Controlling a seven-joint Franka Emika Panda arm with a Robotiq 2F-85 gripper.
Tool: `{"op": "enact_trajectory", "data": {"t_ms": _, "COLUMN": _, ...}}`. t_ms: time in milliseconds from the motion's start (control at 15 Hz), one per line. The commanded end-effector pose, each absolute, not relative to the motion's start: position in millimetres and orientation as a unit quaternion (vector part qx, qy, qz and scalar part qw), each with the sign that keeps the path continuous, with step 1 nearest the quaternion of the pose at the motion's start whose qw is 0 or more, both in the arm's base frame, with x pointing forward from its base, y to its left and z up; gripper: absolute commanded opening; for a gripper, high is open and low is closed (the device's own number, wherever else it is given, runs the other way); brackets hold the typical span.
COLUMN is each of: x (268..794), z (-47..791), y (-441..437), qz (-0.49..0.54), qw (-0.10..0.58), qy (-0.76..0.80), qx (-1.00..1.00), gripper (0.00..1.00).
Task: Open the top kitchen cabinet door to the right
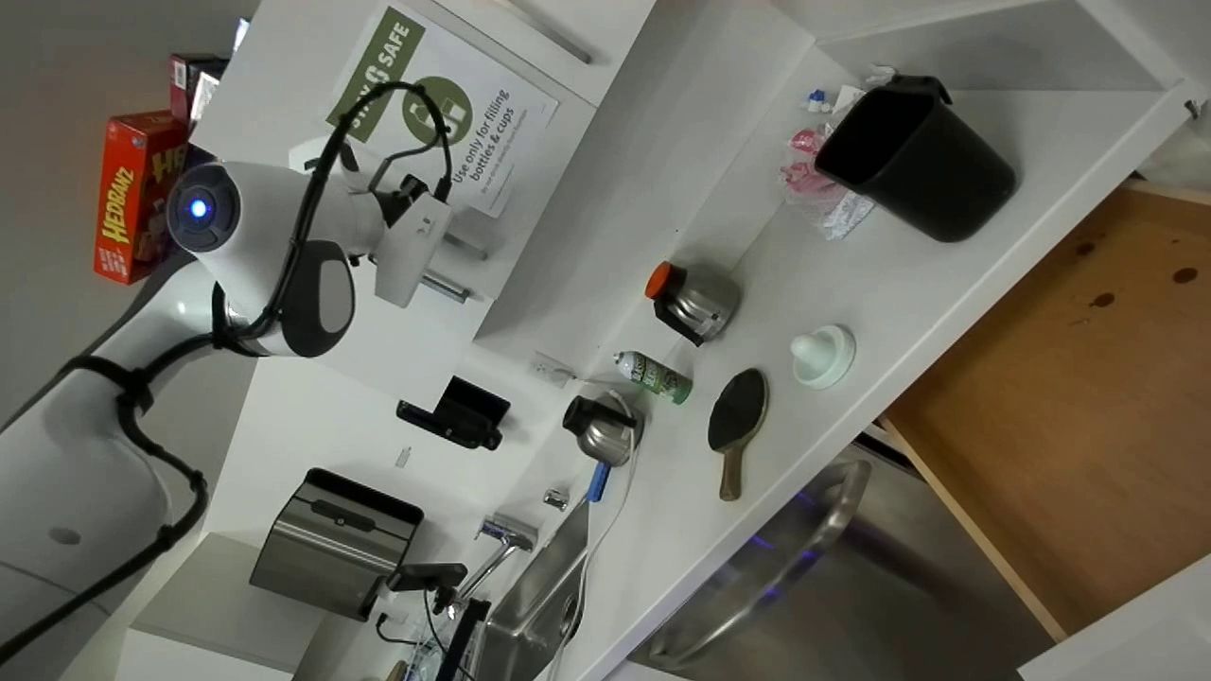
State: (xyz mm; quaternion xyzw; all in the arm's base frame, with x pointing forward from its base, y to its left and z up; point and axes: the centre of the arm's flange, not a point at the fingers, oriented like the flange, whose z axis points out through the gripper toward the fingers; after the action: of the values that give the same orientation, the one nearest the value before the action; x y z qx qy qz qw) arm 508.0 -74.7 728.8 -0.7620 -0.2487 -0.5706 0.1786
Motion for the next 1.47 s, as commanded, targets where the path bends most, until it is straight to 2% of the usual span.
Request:
{"op": "enact_trajectory", "data": {"t_ms": 0, "x": 467, "z": 730, "y": -138, "qz": -0.559, "qw": 0.219, "qy": -0.222, "qx": -0.769, "gripper": 0.04}}
{"op": "enact_trajectory", "data": {"t_ms": 533, "x": 457, "z": 725, "y": -177, "qz": -0.558, "qw": 0.266, "qy": -0.227, "qx": -0.752, "gripper": 0.04}}
{"op": "enact_trajectory", "data": {"t_ms": 1000, "x": 458, "z": 726, "y": -181, "qz": -0.553, "qw": 0.273, "qy": -0.237, "qx": -0.751, "gripper": 0.04}}
{"op": "enact_trajectory", "data": {"t_ms": 1067, "x": 458, "z": 726, "y": -182, "qz": -0.552, "qw": 0.272, "qy": -0.237, "qx": -0.752, "gripper": 0.31}}
{"op": "enact_trajectory", "data": {"t_ms": 1133, "x": 458, "z": 726, "y": -182, "qz": -0.552, "qw": 0.271, "qy": -0.236, "qx": -0.753, "gripper": 0.4}}
{"op": "enact_trajectory", "data": {"t_ms": 1400, "x": 458, "z": 727, "y": -180, "qz": -0.551, "qw": 0.259, "qy": -0.229, "qx": -0.76, "gripper": 0.41}}
